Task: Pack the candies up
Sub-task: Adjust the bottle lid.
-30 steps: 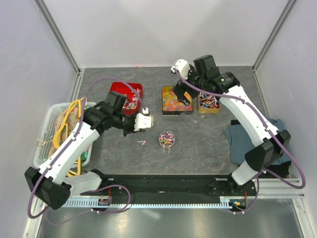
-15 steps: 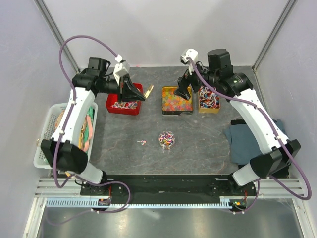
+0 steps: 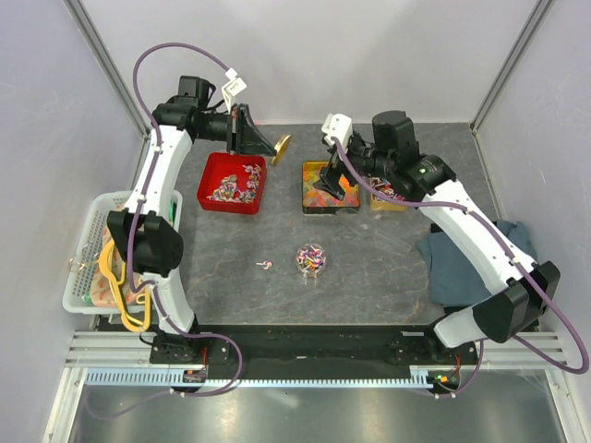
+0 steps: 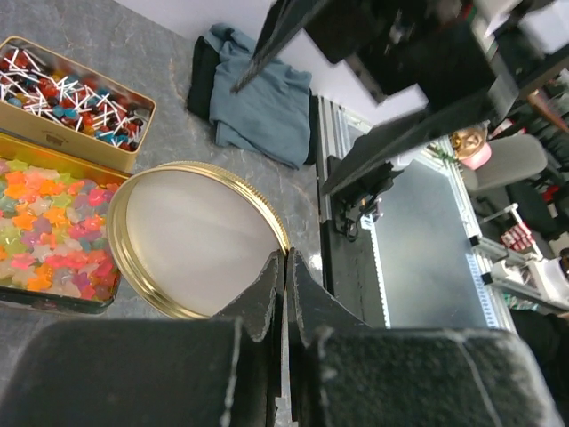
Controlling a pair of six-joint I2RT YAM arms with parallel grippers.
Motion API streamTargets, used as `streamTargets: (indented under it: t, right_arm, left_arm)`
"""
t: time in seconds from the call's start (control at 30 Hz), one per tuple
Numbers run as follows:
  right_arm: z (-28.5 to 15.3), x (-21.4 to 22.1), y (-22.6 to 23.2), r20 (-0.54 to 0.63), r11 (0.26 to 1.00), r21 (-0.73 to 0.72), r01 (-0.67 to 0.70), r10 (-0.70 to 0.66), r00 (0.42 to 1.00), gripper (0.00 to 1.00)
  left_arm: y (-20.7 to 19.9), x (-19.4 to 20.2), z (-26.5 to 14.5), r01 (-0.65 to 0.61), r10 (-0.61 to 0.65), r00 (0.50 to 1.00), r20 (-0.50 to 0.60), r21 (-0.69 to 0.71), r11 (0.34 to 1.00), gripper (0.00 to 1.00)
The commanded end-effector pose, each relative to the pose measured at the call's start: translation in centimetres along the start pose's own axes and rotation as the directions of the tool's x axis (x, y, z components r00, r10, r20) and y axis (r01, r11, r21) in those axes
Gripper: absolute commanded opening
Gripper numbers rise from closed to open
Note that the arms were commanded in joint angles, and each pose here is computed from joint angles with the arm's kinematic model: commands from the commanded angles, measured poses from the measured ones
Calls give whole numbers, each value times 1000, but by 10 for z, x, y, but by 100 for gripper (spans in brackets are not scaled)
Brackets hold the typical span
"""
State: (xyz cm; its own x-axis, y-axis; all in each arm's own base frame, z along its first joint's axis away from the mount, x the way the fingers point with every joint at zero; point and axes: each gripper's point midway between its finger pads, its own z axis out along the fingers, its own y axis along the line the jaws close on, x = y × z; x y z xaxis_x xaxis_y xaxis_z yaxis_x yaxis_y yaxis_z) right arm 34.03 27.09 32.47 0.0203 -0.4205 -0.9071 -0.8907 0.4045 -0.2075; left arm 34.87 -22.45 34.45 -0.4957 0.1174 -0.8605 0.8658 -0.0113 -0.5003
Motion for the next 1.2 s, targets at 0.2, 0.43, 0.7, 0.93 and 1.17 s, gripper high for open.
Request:
streamTargets:
  t: [0.2, 0.43, 0.7, 0.93, 1.17]
  right_arm:
    - [43, -8, -29, 147, 991, 109, 72, -87, 985, 98]
    - [60, -34, -16, 218, 999, -31, 11, -4, 976, 98]
    - [52, -53, -14, 244, 998, -63, 1, 15, 970, 98]
    - [48, -66, -17, 258, 999, -42, 14, -3, 966, 98]
    - [58, -80, -17, 258, 999, -23, 28, -21, 966, 98]
  left_arm:
    - [-75, -52, 0, -3, -24, 997, 67, 371, 929, 2]
    - [-76, -45, 10, 28, -48, 998, 42, 394, 919, 2]
    - [-75, -44, 11, 35, -52, 998, 34, 396, 918, 2]
    - [-64, -43, 13, 58, -72, 997, 20, 390, 919, 2]
    - [-61, -42, 14, 64, -76, 997, 16, 388, 919, 2]
